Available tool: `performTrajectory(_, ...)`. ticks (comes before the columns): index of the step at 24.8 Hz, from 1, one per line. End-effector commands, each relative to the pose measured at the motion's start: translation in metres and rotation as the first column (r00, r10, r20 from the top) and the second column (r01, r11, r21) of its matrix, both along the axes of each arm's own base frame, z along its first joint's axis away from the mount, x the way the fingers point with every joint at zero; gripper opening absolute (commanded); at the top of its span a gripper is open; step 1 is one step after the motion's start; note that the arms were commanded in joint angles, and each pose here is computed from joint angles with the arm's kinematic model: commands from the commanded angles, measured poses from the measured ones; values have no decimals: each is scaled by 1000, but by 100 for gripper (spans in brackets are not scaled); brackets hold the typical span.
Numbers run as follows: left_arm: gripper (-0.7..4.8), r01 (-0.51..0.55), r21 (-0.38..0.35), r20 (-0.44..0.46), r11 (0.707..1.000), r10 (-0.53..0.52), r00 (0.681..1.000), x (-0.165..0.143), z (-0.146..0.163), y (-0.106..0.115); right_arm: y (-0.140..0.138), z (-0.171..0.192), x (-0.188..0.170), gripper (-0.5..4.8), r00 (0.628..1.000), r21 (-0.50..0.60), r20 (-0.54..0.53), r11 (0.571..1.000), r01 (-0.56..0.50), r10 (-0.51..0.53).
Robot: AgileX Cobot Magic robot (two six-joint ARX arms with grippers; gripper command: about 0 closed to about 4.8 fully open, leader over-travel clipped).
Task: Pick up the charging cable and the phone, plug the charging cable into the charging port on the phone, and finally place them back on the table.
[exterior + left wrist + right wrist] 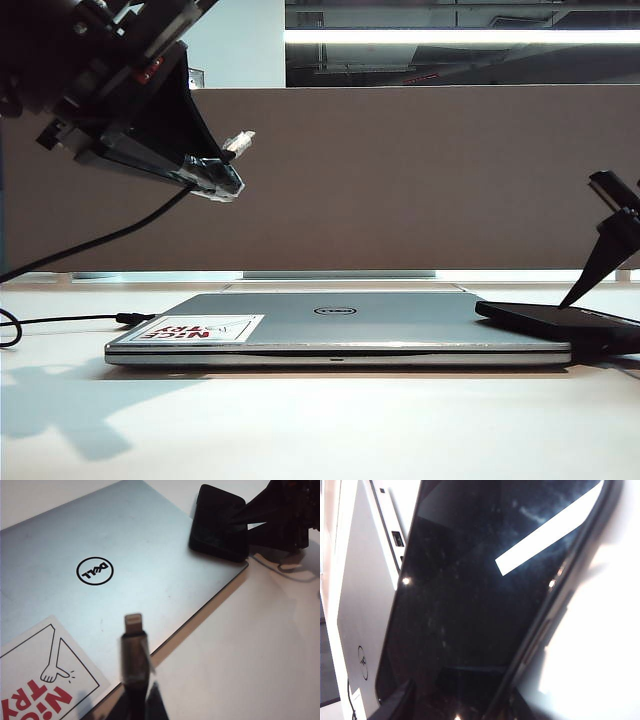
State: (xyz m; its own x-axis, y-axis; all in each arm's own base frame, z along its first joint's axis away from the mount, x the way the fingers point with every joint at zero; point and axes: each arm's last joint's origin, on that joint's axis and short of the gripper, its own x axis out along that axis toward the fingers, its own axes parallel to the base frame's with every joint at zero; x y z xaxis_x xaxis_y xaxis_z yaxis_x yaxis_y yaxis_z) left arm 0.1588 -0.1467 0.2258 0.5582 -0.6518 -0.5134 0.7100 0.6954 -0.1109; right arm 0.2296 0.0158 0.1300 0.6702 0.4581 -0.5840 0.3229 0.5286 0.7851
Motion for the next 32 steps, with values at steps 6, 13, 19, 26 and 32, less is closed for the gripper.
performTrajectory(6,-6,2,-14,10,1000,-2,1000,0,2,-1,0,0,0,79,1000,-4,3,1000,5,-5)
performTrajectory(13,-6,2,-13,9,1000,-2,1000,0,2,0,0,1,1,-3,1000,-14,7,1000,15,-14)
performTrajectory(19,-6,2,-9,4,1000,-2,1000,0,2,0,0,3,2,-3,999,-23,43,1000,6,-5)
performTrajectory(26,-6,2,-9,4,1000,-2,1000,0,2,0,0,13,1,-3,995,-30,98,999,-13,16)
performTrajectory(32,-6,2,-9,4,1000,-2,1000,0,2,0,-1,53,-15,-5,988,-122,138,991,-51,67)
